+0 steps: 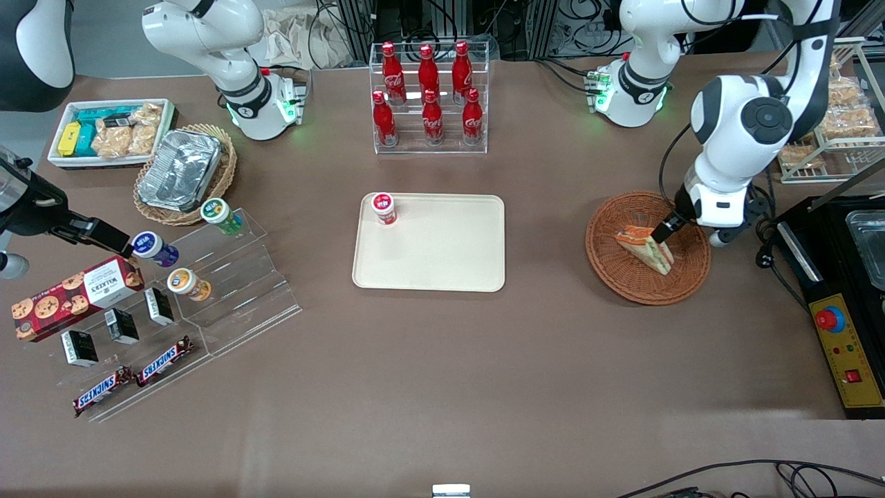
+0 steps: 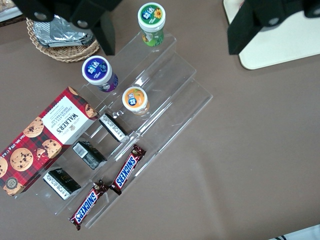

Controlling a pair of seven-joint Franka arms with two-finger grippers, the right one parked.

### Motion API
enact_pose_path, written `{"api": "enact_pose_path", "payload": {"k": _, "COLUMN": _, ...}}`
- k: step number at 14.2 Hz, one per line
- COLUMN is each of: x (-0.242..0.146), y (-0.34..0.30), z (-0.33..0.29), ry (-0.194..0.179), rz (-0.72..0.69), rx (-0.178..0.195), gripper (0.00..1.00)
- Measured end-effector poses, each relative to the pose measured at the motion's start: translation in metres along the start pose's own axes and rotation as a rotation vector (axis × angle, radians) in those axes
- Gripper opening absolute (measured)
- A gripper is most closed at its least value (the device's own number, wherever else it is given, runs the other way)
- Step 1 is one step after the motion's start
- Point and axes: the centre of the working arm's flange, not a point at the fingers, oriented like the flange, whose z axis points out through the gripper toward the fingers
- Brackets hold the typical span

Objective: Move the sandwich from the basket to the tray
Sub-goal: 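Lower the left gripper onto the sandwich and close on its end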

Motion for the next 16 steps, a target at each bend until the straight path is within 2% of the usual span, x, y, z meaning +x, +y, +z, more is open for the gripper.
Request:
{"api": "enact_pose_path", "payload": {"k": 3, "x": -0.011, "y": 0.011, "z": 0.024, "ry": 0.004, "rz": -0.048, "rx": -0.026, "gripper": 1.0}}
{"api": "enact_pose_path", "payload": {"k": 8, "x": -0.016, "y": 0.02, "z": 0.039, "ry": 0.001, "rz": -0.084, "rx": -0.04, "gripper": 1.0}}
{"api": "enact_pose_path", "payload": {"k": 13, "x": -0.024, "y": 0.026, "z": 0.048, "ry": 0.029, "rz": -0.057, "rx": -0.012, "gripper": 1.0}}
{"api": "enact_pose_path", "payload": {"k": 16, "x": -0.024, "y": 0.028, "z": 0.061, "ry": 0.048, "rz": -0.046, "rx": -0.015, "gripper": 0.99}}
